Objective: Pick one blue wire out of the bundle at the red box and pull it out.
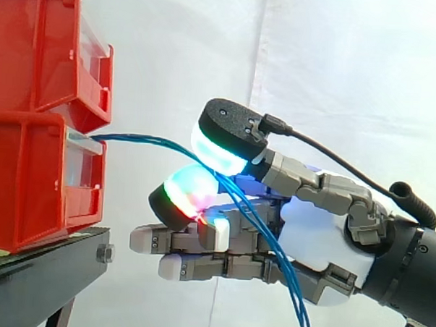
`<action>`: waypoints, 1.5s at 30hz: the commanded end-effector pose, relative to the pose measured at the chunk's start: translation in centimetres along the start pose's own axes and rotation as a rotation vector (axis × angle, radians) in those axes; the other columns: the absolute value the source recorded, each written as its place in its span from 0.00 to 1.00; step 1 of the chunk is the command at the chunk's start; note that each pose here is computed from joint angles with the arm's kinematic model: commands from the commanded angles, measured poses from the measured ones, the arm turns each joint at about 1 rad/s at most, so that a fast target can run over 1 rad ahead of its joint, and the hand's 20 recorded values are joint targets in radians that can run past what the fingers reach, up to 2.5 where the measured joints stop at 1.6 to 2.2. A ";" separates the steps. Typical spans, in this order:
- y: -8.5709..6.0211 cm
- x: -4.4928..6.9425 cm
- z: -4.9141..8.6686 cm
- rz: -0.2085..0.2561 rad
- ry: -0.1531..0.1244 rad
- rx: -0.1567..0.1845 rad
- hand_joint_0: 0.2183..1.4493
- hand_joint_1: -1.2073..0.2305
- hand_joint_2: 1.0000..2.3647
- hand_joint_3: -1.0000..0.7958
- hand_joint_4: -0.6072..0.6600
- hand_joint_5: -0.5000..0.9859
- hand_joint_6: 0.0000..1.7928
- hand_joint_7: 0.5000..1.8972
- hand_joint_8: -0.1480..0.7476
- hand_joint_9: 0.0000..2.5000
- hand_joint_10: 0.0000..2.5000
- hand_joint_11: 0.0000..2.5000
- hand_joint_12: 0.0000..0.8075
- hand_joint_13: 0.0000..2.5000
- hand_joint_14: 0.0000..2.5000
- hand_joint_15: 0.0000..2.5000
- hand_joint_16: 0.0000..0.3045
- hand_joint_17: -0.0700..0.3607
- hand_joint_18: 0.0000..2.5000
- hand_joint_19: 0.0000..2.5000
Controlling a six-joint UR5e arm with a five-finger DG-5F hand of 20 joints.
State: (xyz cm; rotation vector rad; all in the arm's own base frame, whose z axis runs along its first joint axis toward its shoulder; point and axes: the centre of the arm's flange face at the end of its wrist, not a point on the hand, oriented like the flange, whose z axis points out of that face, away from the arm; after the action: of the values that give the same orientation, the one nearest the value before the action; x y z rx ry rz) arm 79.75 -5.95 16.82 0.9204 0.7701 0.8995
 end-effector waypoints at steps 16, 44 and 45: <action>0.7 0.1 0.7 0.005 -0.006 -0.015 0.30 0.23 0.01 0.45 0.63 0.27 0.48 0.51 0.46 0.48 0.01 0.36 0.46 0.22 0.00 0.11 0.17 0.43 0.22 0.13; 0.7 0.3 0.8 -0.001 -0.001 -0.016 0.30 0.30 0.01 0.46 0.64 0.29 0.47 0.53 0.49 0.56 0.01 0.38 0.47 0.27 0.00 0.12 0.17 0.44 0.26 0.14; 0.7 0.3 0.8 -0.001 -0.001 -0.016 0.30 0.28 0.01 0.46 0.64 0.29 0.47 0.54 0.49 0.56 0.01 0.38 0.47 0.27 0.01 0.12 0.17 0.43 0.26 0.14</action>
State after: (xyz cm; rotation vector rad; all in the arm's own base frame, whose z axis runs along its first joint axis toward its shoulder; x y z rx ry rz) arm 80.31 -5.71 17.75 0.9065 0.7607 0.9032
